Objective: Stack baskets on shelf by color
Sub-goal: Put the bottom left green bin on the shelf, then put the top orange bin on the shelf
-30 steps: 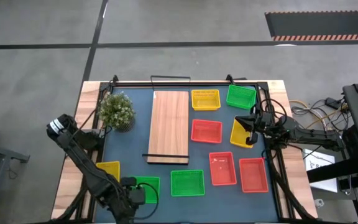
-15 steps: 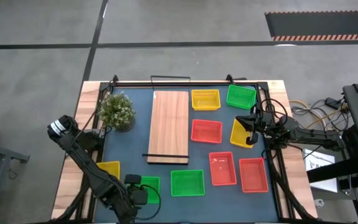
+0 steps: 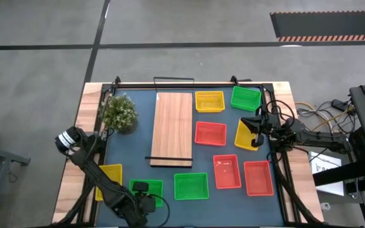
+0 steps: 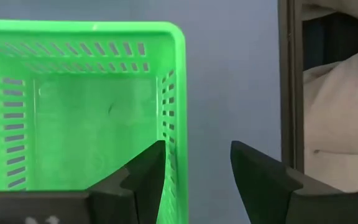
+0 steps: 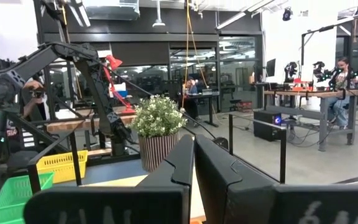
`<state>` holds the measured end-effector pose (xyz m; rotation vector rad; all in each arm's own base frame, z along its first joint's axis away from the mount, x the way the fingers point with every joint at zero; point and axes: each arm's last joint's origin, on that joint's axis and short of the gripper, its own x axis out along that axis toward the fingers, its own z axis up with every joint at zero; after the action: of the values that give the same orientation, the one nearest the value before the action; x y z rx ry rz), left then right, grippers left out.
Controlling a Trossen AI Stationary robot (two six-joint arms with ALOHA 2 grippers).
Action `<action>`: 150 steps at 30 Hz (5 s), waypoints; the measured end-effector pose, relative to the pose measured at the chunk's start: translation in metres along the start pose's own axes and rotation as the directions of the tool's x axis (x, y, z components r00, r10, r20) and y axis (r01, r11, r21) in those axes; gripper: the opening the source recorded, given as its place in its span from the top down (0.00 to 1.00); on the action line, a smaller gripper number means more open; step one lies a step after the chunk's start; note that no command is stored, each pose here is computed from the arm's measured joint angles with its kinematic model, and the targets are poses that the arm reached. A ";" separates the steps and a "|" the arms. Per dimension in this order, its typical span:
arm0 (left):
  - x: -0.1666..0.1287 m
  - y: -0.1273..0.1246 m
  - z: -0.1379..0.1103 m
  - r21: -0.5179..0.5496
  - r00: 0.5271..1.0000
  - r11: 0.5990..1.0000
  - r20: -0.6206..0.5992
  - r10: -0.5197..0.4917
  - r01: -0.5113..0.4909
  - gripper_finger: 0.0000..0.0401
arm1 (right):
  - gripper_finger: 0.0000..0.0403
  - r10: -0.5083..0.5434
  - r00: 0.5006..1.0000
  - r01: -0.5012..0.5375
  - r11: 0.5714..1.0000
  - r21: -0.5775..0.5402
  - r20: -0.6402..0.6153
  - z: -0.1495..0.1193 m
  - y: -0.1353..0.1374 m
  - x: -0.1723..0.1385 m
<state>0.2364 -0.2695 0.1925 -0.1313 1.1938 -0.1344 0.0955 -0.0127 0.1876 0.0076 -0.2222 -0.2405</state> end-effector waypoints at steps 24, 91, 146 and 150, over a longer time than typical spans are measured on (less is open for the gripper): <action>-0.036 -0.020 0.023 0.011 0.987 0.988 0.036 -0.157 0.157 1.00 | 0.98 0.007 1.000 -0.007 1.000 0.012 -0.005 -0.001 0.000 0.000; -0.084 0.384 0.113 0.166 0.834 0.822 0.215 0.508 -0.544 0.98 | 0.98 0.025 0.997 -0.020 0.998 0.054 -0.080 -0.008 0.001 0.000; -0.183 0.256 0.107 0.216 0.688 0.823 0.677 0.261 -0.525 0.92 | 0.98 0.048 0.988 -0.032 0.993 -0.110 0.146 0.014 0.003 0.010; -0.187 0.224 0.089 0.284 0.618 0.797 0.774 0.137 -0.533 0.92 | 0.98 0.050 0.984 -0.026 0.990 -0.135 0.171 0.016 0.004 0.015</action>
<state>0.2595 -0.0135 0.3578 0.4846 0.3217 -0.0253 0.1070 -0.0122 0.2064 -0.1498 -0.3800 -0.2175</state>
